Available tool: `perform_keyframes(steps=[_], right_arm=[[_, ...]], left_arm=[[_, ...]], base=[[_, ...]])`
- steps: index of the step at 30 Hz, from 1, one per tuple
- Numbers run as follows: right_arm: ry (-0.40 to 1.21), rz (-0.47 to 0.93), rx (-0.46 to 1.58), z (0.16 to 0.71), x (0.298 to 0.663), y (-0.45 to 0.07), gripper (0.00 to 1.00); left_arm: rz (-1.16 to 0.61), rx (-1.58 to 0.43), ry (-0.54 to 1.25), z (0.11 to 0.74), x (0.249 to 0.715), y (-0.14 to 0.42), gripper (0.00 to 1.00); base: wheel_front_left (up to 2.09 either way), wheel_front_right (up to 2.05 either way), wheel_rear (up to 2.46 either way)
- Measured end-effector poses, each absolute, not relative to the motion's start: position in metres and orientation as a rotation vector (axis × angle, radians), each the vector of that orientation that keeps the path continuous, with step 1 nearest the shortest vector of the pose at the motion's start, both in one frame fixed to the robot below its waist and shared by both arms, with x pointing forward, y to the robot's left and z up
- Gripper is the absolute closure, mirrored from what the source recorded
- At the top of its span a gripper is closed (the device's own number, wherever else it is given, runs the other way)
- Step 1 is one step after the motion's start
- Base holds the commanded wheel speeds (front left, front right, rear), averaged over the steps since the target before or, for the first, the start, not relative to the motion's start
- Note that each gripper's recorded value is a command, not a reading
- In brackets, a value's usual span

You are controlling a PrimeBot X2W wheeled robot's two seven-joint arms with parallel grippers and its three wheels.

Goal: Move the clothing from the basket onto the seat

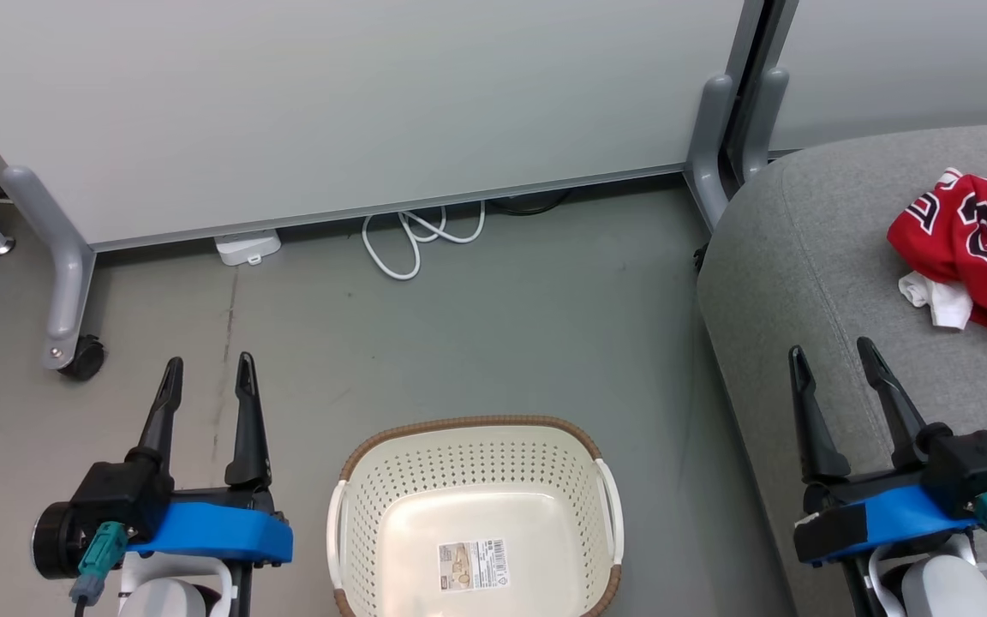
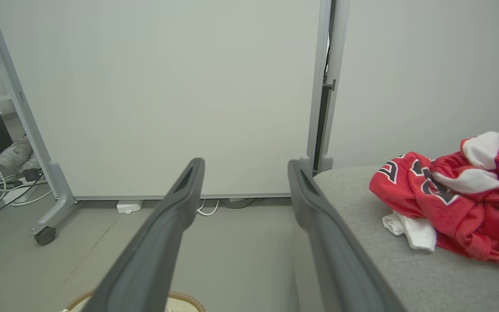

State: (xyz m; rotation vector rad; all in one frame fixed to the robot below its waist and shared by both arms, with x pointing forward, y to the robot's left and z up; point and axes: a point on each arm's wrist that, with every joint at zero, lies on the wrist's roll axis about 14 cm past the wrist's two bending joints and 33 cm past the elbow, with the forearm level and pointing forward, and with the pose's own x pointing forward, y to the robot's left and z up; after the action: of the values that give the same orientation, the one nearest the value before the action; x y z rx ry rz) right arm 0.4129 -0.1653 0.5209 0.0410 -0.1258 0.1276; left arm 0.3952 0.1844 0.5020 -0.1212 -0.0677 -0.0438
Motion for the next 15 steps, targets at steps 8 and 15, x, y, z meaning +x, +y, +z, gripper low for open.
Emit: perform_keyframes(steps=[8,15], right_arm=[[-0.11,0.131,0.054,0.5153,0.4134,-0.1611,0.0],[-0.107,0.134,0.062,0.5146,0.4126,-0.1588,0.0]], left_arm=[[-0.031,-0.123,-0.056,0.4976,0.3936,0.1884,0.0],[-0.027,-0.127,-0.057,0.4981,0.3924,0.1892,0.0]], base=[[0.0,0.0,0.0],[0.0,0.0,0.0]])
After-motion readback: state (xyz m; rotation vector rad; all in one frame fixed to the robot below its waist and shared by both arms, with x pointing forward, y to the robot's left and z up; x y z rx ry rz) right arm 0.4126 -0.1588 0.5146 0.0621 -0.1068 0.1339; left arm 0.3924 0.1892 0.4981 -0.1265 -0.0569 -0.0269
